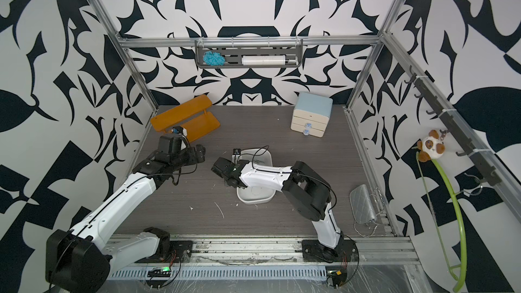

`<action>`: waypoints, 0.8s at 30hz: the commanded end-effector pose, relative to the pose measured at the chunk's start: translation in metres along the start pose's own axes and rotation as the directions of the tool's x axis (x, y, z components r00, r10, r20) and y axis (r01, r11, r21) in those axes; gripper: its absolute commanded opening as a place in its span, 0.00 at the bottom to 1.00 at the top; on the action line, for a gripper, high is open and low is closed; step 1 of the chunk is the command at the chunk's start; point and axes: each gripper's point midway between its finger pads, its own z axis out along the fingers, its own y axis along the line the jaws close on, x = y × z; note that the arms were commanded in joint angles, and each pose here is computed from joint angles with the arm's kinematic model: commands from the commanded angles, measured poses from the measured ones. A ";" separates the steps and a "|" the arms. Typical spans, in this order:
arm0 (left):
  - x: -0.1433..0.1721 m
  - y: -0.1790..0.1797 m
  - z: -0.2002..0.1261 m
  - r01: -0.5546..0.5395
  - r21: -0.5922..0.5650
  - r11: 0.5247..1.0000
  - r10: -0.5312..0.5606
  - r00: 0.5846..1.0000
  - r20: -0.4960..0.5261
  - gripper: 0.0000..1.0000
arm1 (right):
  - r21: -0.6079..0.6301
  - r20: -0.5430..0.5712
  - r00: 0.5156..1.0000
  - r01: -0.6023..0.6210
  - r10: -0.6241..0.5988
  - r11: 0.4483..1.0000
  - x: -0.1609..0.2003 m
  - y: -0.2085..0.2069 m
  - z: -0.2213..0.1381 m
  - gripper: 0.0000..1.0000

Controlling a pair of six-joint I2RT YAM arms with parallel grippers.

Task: Take out the screws from the storage box
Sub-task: Move the storage box to the center of the board.

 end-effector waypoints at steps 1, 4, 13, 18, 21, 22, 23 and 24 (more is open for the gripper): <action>0.003 0.003 -0.001 -0.008 -0.012 1.000 0.008 1.000 -0.002 0.99 | -0.114 -0.012 1.000 -0.023 0.022 0.993 0.003 0.029 -0.012 0.37; 0.002 0.004 -0.005 -0.003 -0.012 1.000 0.003 1.000 0.006 0.99 | -0.154 -0.002 1.000 0.014 -0.015 0.988 -0.002 0.031 -0.029 0.56; -0.004 -0.003 -0.033 0.187 0.041 0.982 -0.188 0.982 0.024 0.99 | -0.251 0.203 0.970 0.184 -0.134 0.950 -0.045 0.000 -0.136 0.62; 0.012 -0.011 -0.008 0.402 0.109 0.909 -0.402 0.915 -0.019 0.99 | -0.068 0.302 0.919 0.285 -0.253 0.956 -0.092 -0.065 -0.155 0.61; 0.004 -0.010 0.013 0.355 0.024 0.935 -0.353 0.934 -0.061 0.99 | -0.014 0.245 0.936 0.263 -0.251 0.965 -0.108 -0.100 -0.118 0.37; 0.000 -0.011 0.018 0.317 -0.002 0.948 -0.316 0.945 -0.083 0.99 | 0.001 0.231 0.941 0.254 -0.247 0.967 -0.107 -0.107 -0.106 0.35; 0.001 -0.015 0.027 0.280 -0.020 0.960 -0.281 0.954 -0.108 0.99 | -0.002 0.224 0.941 0.259 -0.252 0.966 -0.104 -0.108 -0.098 0.35; 0.002 -0.014 0.033 0.260 -0.045 0.965 -0.264 0.958 -0.115 0.99 | -0.015 0.220 0.941 0.267 -0.257 0.964 -0.100 -0.107 -0.093 0.36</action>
